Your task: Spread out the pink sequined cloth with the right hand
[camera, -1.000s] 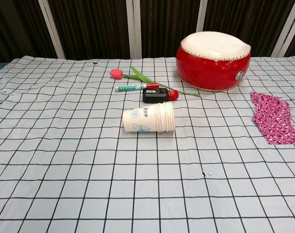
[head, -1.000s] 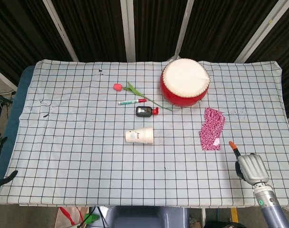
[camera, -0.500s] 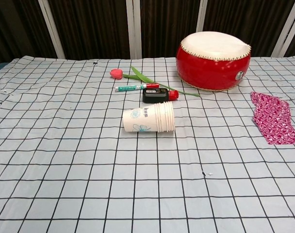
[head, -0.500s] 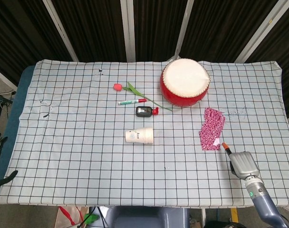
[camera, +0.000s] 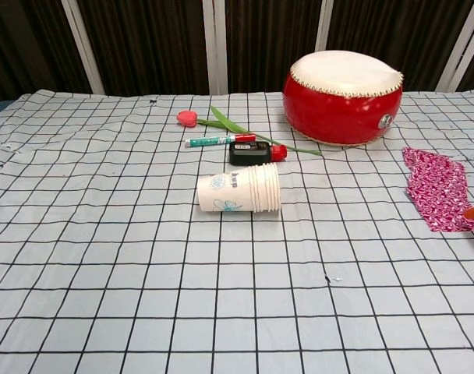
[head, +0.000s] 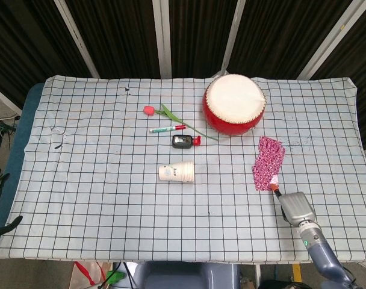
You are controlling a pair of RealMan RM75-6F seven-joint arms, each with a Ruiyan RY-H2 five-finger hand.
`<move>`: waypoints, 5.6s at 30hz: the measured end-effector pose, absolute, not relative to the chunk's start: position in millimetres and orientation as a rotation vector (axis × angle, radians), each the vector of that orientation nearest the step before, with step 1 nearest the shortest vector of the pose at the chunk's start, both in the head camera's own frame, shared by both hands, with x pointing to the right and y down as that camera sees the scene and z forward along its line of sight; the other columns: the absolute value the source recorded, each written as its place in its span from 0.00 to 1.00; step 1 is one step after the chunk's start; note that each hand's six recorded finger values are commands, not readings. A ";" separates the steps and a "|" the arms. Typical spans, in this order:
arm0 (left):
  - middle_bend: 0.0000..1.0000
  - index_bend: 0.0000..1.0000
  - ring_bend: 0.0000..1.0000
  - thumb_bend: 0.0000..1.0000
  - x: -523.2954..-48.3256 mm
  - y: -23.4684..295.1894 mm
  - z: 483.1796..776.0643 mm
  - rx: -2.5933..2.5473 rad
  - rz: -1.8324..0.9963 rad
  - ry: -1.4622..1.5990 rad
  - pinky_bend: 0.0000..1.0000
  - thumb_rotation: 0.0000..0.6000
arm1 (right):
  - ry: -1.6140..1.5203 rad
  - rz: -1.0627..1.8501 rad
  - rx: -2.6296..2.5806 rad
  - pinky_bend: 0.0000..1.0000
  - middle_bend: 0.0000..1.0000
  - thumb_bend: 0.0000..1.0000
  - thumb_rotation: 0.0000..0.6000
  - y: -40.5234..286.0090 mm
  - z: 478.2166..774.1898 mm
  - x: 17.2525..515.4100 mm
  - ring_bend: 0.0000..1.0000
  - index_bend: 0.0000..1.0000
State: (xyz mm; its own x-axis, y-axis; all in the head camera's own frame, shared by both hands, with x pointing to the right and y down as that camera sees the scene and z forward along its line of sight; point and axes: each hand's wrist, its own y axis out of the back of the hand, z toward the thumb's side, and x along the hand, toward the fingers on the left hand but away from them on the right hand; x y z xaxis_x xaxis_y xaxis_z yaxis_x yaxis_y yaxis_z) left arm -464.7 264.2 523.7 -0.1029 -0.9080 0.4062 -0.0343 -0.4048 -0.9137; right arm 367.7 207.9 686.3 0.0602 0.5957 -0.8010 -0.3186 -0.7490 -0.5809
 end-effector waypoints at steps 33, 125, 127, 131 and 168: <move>0.00 0.10 0.00 0.25 -463.9 264.2 524.8 -1.468 -1.596 1.065 0.02 1.00 | -0.158 1.785 -1.697 0.50 0.83 0.80 1.00 231.7 685.7 360.4 0.81 0.09; 0.00 0.11 0.00 0.25 -465.2 264.6 521.0 -1.458 -1.588 1.077 0.02 1.00 | -0.115 1.714 -1.709 0.50 0.83 0.82 1.00 202.0 694.1 281.9 0.81 0.09; 0.00 0.11 0.00 0.25 -465.0 264.8 521.3 -1.459 -1.588 1.075 0.02 1.00 | -0.110 1.702 -1.712 0.50 0.83 0.82 1.00 203.8 692.1 277.9 0.81 0.09; 0.00 0.11 0.00 0.25 -465.2 264.6 521.5 -1.458 -1.590 1.075 0.02 1.00 | -0.107 1.683 -1.717 0.50 0.83 0.82 1.00 206.2 689.0 271.3 0.81 0.09; 0.00 0.11 0.00 0.25 -465.1 265.2 522.5 -1.472 -1.591 1.071 0.02 1.00 | -0.852 1.463 -1.638 0.15 0.08 0.28 1.00 224.7 543.5 390.0 0.19 0.00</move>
